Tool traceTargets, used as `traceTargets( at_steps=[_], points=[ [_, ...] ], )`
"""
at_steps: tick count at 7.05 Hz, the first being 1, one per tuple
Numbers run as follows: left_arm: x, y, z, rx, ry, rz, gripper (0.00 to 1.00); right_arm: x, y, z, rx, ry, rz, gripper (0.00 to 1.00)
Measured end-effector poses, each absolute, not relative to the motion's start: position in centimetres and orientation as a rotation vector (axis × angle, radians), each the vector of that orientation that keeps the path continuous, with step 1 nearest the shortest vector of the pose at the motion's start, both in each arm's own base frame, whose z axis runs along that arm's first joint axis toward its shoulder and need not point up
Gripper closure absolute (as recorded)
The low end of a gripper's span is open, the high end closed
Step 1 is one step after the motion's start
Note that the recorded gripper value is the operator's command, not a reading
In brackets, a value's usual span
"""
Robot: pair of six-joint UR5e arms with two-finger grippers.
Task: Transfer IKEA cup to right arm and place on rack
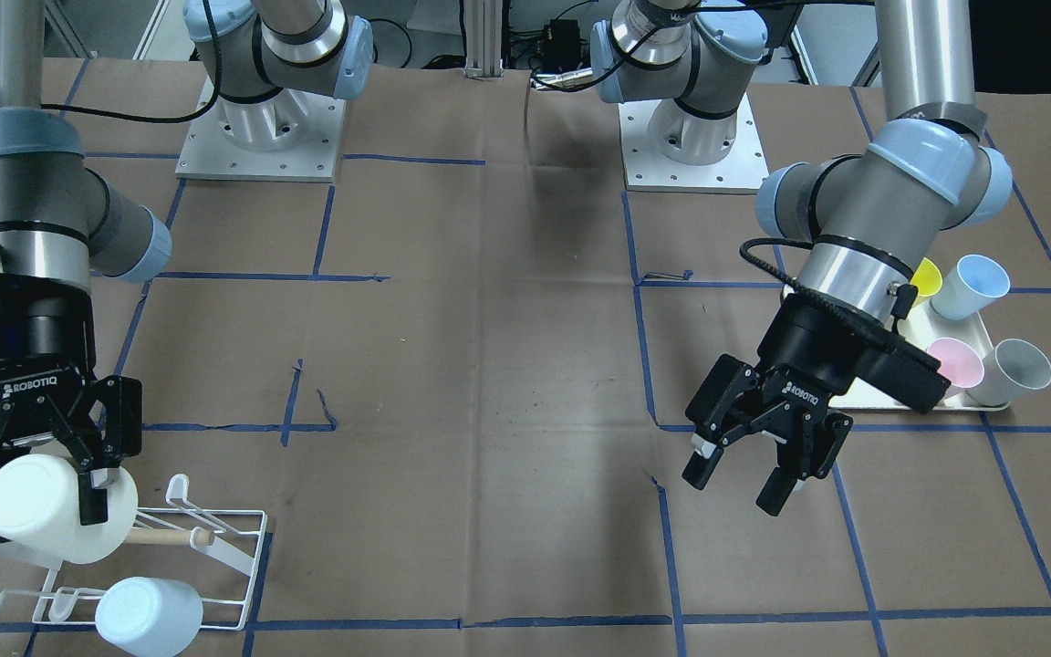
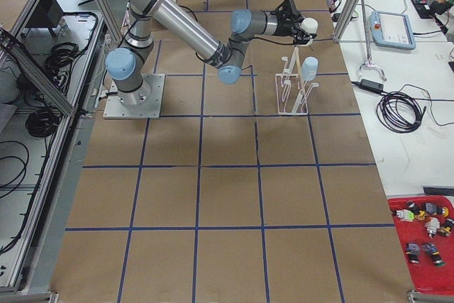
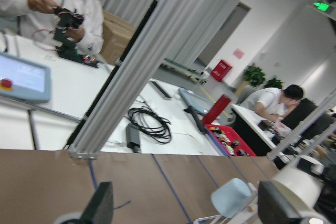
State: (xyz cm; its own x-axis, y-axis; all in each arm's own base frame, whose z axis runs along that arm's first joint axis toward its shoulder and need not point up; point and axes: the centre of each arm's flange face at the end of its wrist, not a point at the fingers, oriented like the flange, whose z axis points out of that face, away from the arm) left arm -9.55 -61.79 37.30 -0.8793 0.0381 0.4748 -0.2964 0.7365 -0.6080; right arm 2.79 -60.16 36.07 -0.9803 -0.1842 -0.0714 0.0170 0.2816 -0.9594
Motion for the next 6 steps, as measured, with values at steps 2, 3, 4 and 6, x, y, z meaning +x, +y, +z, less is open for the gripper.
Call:
traceTargets(
  at_steps=[2, 3, 4, 6],
  points=[
    [-11.4, -63.1, 36.6, 0.299, -2.758, 0.688, 0.03, -1.0, -63.0, 34.8, -0.164, 2.442, -1.855, 0.86],
    [-12.0, -62.8, 36.6, 0.311, -2.873, 0.523, 0.03, -3.5, -64.5, 33.8, -0.143, 2.472, -1.876, 0.86],
    [-12.4, -62.2, 37.5, 0.295, -2.954, 0.362, 0.03, -5.5, -65.7, 32.7, -0.150, 2.502, -1.891, 0.86],
    [-12.1, -60.4, 42.2, 0.174, -3.080, 0.149, 0.02, -7.4, -66.9, 30.5, -0.156, 2.542, -1.882, 0.86]
  ],
)
